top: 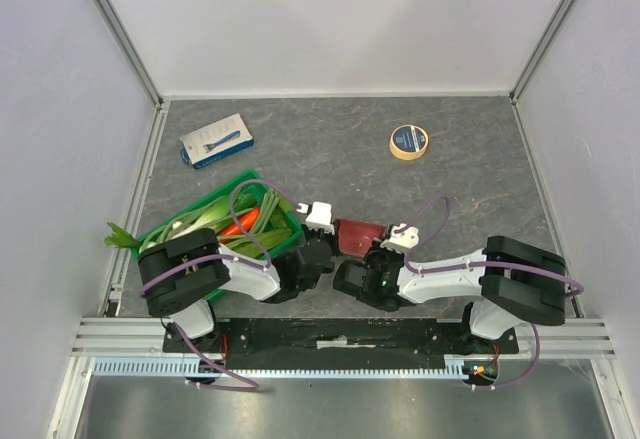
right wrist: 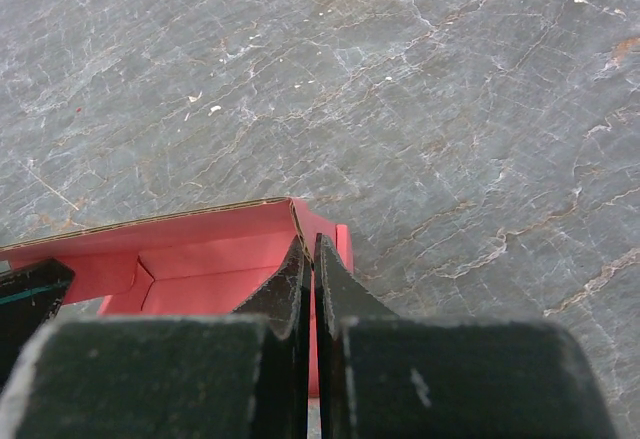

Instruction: Fold the paper box

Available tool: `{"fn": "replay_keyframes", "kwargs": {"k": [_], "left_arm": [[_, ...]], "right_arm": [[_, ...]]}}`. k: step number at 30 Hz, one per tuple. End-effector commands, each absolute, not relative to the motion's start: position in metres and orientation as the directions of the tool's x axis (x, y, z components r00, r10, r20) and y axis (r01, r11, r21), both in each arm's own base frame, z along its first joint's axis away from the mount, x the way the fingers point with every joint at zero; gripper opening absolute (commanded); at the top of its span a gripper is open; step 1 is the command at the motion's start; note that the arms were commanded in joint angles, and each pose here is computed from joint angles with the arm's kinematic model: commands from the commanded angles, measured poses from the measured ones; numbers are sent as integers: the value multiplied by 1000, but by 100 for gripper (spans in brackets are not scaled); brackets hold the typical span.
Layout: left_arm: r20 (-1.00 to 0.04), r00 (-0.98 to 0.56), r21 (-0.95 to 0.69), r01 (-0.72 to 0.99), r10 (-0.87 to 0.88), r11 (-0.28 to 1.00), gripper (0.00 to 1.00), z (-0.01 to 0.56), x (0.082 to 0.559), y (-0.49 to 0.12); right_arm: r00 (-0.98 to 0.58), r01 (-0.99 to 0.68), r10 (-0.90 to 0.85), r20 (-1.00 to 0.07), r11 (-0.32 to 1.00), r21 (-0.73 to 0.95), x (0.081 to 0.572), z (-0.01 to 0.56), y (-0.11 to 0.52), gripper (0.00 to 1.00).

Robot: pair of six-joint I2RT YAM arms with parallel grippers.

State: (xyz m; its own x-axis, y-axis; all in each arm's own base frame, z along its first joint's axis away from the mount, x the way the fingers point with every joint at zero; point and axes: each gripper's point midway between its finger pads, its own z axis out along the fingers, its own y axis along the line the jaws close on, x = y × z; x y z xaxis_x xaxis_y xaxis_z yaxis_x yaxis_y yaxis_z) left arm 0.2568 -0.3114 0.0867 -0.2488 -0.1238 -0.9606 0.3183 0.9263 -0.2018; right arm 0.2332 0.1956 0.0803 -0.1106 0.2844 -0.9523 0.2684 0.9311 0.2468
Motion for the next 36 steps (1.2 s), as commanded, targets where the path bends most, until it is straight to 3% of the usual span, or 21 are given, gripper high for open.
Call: {"fn": "replay_keyframes", "kwargs": {"k": [1,9,14,19,25,27,31,36], "left_arm": [[-945,-311,-208,345,-98,915,2,57,241,-320],[-967,-249,-135,323,-53,937,2,47,229,-305],[-968,-246,-131,305,-54,943,2,43,226,-299],[-969,-242,-120,278,-52,953,2,41,225,-293],[-971,-234,-115,273,-50,955,2,42,225,-296],[-971,-234,-106,269,-42,957,2,42,226,-295],[-974,-225,-96,269,-34,958,2,45,226,-298],[-975,-221,-60,268,1,962,2,44,225,-298]], "right_arm": [[-125,255,354,-927,914,314,226,68,203,0],[-129,220,318,-939,933,286,213,69,197,1],[-212,168,214,-954,969,180,199,73,198,29],[-304,76,133,-943,990,115,186,83,195,42],[-457,-132,17,-889,987,87,163,84,204,66],[-506,-211,0,-862,970,124,152,83,211,72],[-586,-393,-40,-810,888,240,124,98,232,72],[-596,-506,74,-800,739,445,105,168,249,76]]}}
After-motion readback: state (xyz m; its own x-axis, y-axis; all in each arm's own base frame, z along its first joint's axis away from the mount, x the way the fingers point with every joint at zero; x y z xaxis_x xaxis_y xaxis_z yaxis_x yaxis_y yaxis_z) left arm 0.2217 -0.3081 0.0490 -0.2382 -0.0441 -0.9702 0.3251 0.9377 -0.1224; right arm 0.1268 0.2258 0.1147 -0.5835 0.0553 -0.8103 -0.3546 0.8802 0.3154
